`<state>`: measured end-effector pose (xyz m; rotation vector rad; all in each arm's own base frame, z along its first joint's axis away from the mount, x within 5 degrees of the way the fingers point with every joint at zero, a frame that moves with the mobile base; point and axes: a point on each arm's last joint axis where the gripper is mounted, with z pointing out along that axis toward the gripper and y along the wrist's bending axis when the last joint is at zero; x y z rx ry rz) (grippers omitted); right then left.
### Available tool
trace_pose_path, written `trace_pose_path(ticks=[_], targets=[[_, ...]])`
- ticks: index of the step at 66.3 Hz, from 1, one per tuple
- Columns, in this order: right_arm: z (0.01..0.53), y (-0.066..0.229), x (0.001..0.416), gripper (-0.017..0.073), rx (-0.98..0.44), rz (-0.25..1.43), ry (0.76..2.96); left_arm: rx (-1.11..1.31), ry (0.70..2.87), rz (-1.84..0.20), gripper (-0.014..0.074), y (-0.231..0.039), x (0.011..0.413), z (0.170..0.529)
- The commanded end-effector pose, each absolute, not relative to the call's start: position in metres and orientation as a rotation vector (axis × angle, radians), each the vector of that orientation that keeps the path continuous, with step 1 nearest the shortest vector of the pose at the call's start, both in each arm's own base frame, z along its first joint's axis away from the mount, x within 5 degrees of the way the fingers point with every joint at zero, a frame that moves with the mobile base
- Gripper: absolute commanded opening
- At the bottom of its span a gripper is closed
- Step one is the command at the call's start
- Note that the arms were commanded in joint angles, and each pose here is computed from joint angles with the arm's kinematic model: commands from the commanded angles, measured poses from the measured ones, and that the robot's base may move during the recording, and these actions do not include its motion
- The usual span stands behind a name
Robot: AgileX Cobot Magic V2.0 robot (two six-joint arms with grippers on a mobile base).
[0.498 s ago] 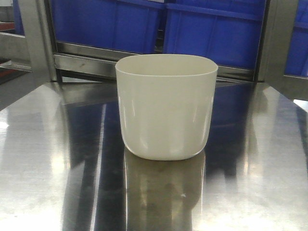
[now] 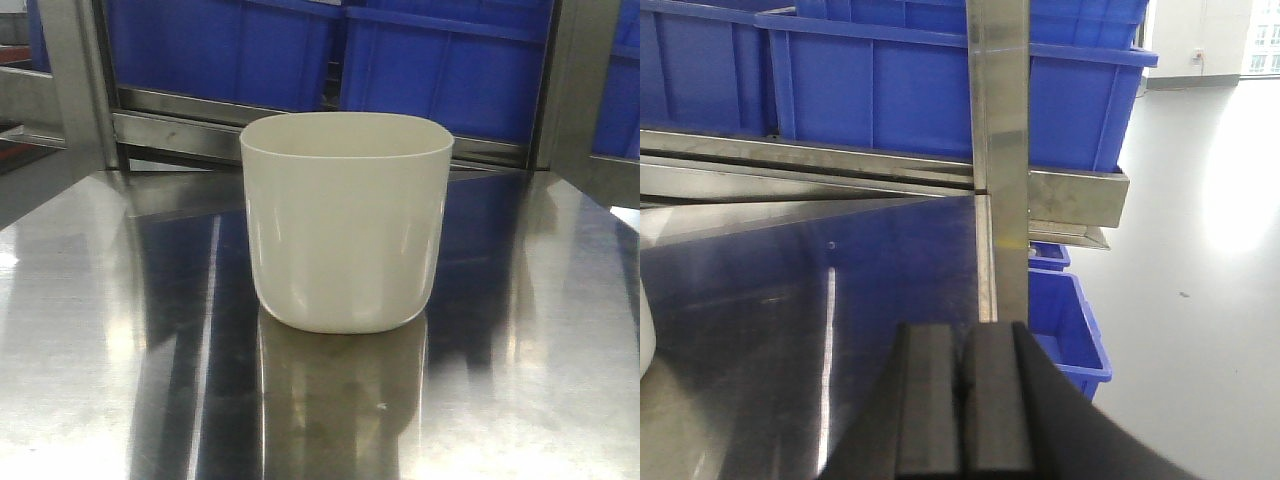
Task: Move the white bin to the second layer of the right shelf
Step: 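Move the right gripper down toward the rim of the white bin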
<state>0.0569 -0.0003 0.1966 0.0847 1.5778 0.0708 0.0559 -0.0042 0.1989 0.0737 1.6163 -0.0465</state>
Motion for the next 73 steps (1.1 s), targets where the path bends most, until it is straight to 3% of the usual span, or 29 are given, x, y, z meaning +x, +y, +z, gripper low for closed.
trace_pose_path(ticks=[1,31,42,63,73], targets=[[0.221,-0.001,0.052,0.0052,0.045,0.028,1.458,0.072,1.551,-0.053,0.0085,-0.005,0.056,0.195],[0.261,0.001,0.067,0.0052,0.008,0.015,1.771,0.072,1.551,-0.053,0.0085,-0.005,0.056,0.195],[0.282,0.001,0.092,0.0052,0.034,0.035,1.857,0.072,1.551,-0.053,0.0085,-0.005,0.056,0.195],[0.3,0.006,0.15,0.0053,0.282,0.111,2.168,0.072,1.551,-0.053,0.0085,-0.005,0.056,0.195],[0.303,0.028,0.177,0.013,0.201,0.109,2.264,0.072,1.551,-0.053,0.0085,-0.005,0.056,0.195]])
